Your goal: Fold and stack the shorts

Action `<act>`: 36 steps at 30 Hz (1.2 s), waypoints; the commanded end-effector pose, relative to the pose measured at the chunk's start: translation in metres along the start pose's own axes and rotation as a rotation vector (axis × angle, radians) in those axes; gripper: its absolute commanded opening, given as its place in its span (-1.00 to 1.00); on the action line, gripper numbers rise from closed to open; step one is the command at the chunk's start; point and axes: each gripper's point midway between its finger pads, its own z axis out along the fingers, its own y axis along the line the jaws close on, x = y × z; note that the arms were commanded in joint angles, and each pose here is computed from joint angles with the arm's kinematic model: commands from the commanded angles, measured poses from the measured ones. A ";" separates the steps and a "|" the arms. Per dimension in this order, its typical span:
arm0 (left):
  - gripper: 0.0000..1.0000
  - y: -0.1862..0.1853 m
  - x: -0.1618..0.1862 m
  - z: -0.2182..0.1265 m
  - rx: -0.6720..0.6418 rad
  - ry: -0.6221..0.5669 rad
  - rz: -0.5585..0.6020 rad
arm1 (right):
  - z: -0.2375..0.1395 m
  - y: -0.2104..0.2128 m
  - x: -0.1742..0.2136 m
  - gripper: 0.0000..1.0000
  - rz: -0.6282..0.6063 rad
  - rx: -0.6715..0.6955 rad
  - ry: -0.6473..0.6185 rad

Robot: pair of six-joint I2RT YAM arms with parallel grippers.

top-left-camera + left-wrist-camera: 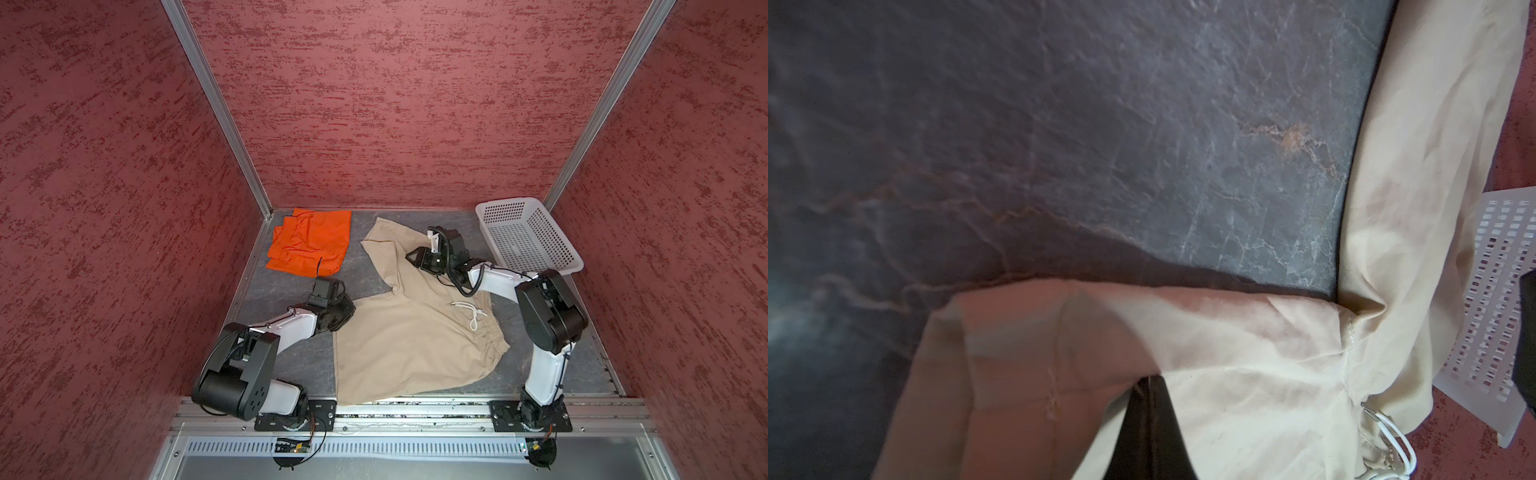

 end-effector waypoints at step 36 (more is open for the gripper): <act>-1.00 -0.006 -0.011 -0.001 0.010 -0.012 0.010 | 0.109 0.059 -0.022 -1.00 -0.152 -0.193 0.034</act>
